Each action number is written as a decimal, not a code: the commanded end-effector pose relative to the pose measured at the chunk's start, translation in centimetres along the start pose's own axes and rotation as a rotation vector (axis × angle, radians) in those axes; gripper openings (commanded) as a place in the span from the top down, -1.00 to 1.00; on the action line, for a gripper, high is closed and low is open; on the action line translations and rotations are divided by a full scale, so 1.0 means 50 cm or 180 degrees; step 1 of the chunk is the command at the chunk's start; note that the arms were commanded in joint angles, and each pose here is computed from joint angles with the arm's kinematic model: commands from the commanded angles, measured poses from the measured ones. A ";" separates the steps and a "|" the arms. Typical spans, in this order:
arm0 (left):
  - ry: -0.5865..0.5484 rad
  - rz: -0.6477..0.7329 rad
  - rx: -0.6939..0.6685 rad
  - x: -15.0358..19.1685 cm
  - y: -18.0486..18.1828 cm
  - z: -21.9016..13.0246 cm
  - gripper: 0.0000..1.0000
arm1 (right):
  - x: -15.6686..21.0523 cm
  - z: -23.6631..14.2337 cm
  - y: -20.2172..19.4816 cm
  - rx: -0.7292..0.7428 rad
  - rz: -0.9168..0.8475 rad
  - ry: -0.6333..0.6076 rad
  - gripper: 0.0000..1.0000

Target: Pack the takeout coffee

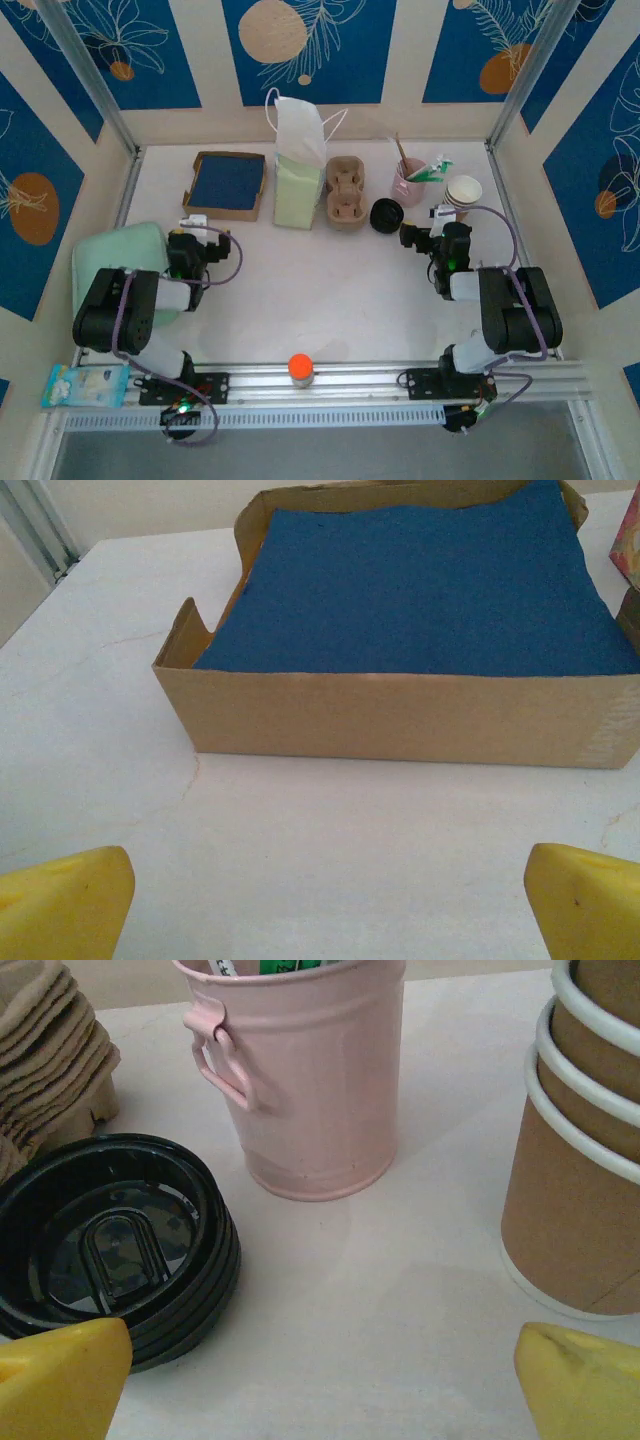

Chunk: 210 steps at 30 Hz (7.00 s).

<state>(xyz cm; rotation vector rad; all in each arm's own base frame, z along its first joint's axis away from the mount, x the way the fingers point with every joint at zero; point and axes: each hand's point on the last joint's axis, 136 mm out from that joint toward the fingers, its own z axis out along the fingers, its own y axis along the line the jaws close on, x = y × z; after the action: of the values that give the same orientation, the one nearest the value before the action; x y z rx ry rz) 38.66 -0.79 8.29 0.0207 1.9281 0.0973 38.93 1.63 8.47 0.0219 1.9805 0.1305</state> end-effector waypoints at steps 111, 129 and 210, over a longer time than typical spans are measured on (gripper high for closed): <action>0.1015 -0.0916 0.1753 -0.057 -0.275 -0.374 -0.96 | -0.254 -0.257 0.020 0.0264 0.2055 0.1501 -0.98; 0.1091 -0.0760 0.1748 -0.034 -0.295 -0.375 -0.90 | -0.243 -0.102 -0.165 0.1379 0.2215 0.2053 -0.90; 0.0999 -0.0751 0.1694 -0.039 -0.274 -0.389 -0.88 | -0.239 -0.041 -0.247 0.1407 0.2763 0.1801 1.00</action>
<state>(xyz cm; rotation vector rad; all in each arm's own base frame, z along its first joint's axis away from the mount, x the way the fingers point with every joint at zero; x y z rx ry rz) 21.96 -15.73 15.81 0.1371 2.1930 -0.6043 42.71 -12.07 17.43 1.2539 2.4281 0.2218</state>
